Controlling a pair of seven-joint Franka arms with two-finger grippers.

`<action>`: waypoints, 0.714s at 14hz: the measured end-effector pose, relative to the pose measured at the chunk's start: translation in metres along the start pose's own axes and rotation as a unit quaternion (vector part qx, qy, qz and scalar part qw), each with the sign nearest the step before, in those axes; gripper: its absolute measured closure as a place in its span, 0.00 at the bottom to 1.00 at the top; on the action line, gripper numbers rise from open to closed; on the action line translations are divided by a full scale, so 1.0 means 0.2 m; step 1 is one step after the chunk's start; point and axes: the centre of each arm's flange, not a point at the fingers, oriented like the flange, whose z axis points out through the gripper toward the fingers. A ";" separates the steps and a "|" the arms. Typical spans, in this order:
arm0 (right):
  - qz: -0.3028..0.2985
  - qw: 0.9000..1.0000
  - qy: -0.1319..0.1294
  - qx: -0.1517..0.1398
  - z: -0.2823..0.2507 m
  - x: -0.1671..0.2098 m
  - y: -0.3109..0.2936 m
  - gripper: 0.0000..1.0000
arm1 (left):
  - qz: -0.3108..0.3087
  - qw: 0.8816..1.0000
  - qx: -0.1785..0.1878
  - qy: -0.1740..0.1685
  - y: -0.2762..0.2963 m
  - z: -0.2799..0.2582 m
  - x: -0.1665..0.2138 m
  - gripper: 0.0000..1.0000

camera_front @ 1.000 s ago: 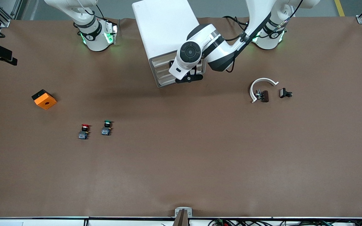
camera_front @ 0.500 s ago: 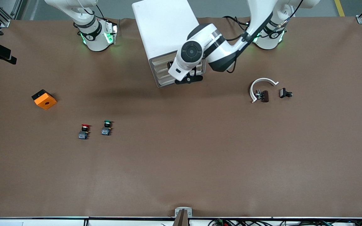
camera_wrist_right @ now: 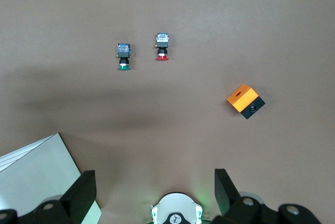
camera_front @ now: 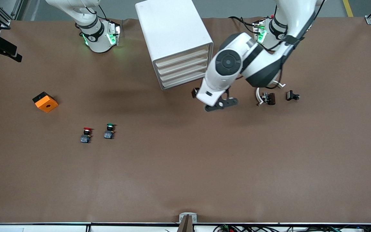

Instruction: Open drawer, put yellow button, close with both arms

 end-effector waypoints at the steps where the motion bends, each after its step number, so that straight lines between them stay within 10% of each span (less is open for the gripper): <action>1: 0.001 1.000 0.003 0.000 0.00 0.00 0.00 0.00 | -0.005 1.000 0.009 0.019 -0.06 -0.01 0.08 0.00; 10: -0.017 0.998 0.060 -0.015 -0.04 -0.03 0.02 0.00 | -0.011 0.996 0.010 0.090 -0.83 -0.37 0.74 0.00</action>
